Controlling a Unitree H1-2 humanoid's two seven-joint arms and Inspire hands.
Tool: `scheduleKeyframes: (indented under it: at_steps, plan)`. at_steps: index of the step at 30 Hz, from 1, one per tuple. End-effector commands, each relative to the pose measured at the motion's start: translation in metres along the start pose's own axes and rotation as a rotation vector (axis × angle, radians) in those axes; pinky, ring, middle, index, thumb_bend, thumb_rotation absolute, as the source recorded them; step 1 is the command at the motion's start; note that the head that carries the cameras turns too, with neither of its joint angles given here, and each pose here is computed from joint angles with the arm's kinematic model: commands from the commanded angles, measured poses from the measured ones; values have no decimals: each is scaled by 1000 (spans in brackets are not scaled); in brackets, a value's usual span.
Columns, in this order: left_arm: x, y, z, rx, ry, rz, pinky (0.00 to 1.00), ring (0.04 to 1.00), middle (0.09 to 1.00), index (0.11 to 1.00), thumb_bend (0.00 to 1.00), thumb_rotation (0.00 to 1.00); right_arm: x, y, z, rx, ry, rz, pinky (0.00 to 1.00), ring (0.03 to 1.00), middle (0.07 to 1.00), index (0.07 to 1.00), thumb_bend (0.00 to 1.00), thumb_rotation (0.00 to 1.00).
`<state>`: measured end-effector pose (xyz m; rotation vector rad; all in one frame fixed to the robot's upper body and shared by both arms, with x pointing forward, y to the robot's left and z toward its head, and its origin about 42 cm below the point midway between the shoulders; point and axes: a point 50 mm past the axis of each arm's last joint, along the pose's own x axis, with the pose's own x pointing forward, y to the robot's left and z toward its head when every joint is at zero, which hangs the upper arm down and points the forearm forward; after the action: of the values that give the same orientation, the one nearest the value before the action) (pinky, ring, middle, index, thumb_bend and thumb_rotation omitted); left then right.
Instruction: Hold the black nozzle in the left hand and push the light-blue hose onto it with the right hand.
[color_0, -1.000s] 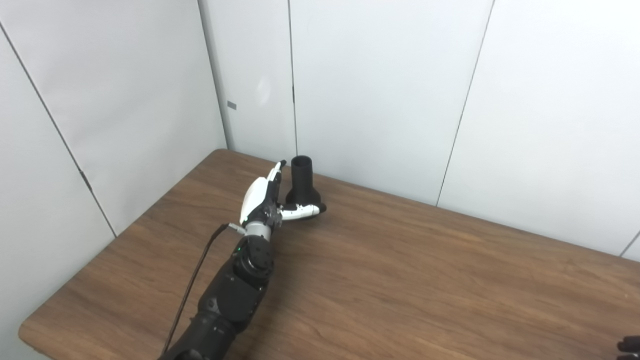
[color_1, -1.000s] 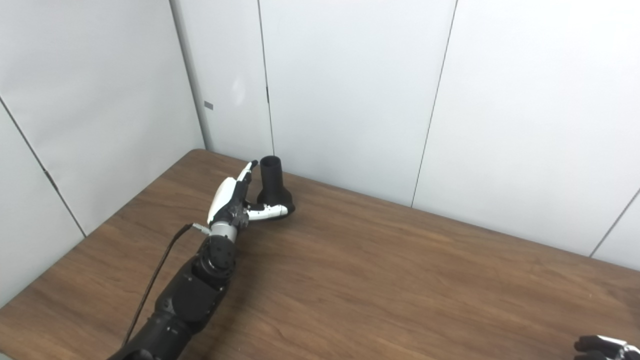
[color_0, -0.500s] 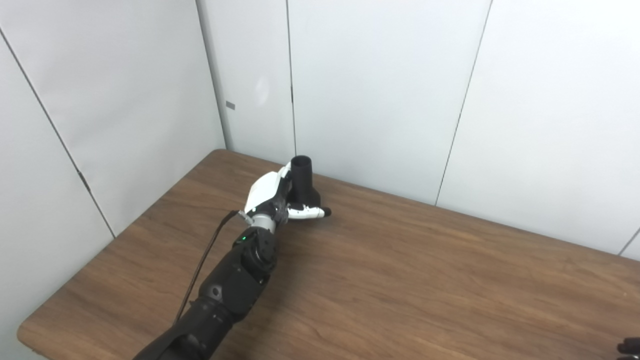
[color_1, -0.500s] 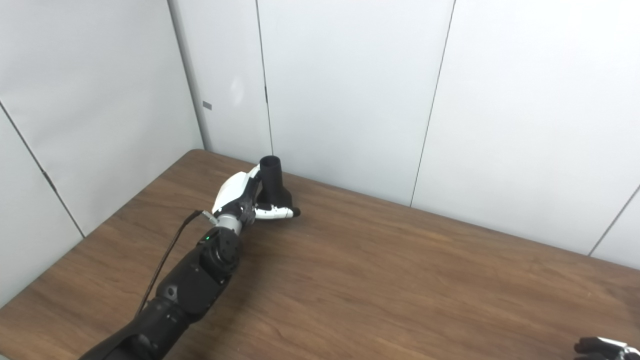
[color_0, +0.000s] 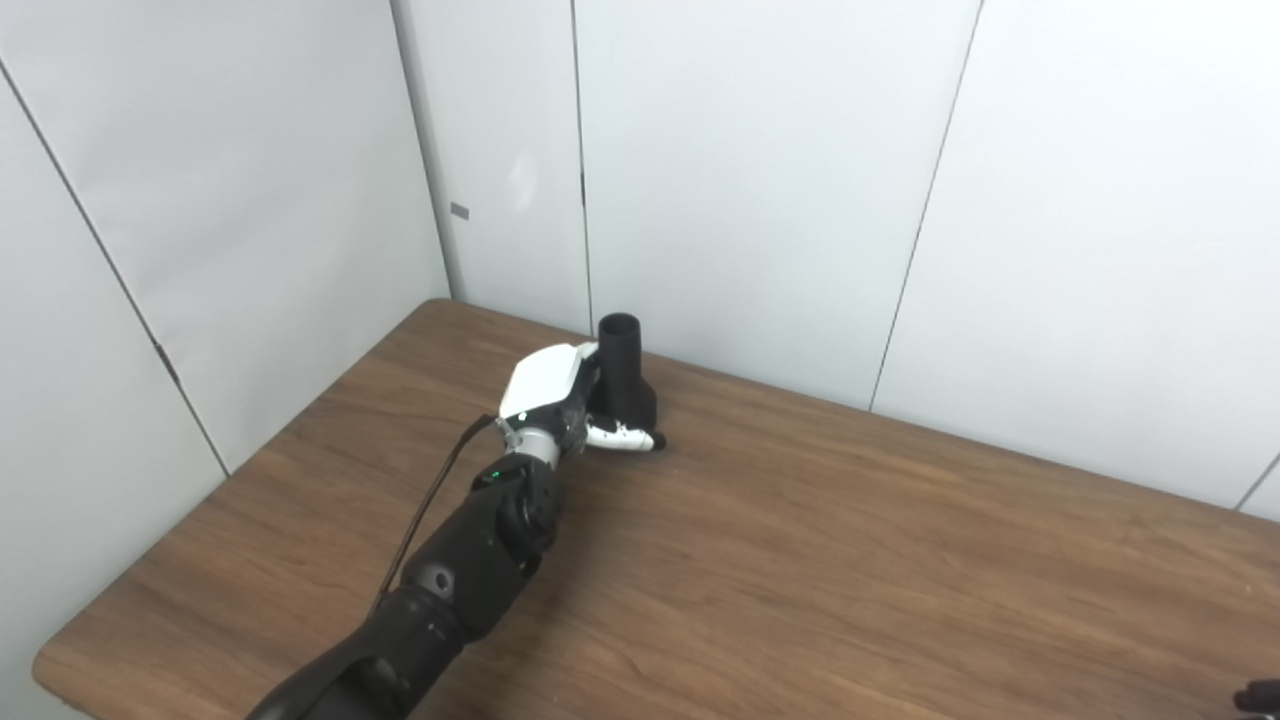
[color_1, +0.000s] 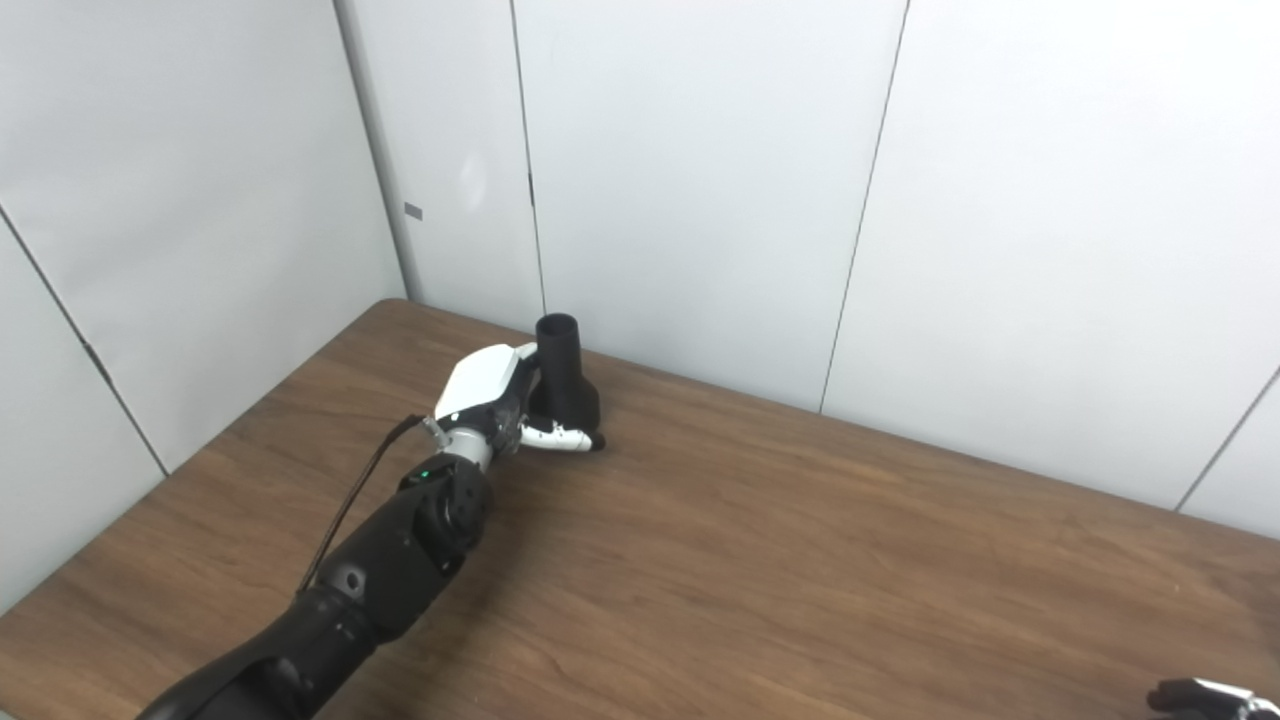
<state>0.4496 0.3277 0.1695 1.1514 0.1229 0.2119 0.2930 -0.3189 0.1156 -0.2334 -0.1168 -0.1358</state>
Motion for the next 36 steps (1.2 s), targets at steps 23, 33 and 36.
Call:
scheduleKeyframes:
  at_steps: [23,33,36]
  plan:
    - [-13,-37,-16,170,72,-124,913,816,794,580,1000,179,-3,-4,1,-1,-2,0,378,529,570,535,818,687]
    - [-19,-54,-19,250,62,-33,908,814,813,670,1000,245,-4,-4,3,4,0,0,392,542,579,543,787,678]
    - [-21,-57,-19,256,34,5,879,782,798,722,1000,246,-4,-4,3,-3,-2,1,398,546,582,546,762,669]
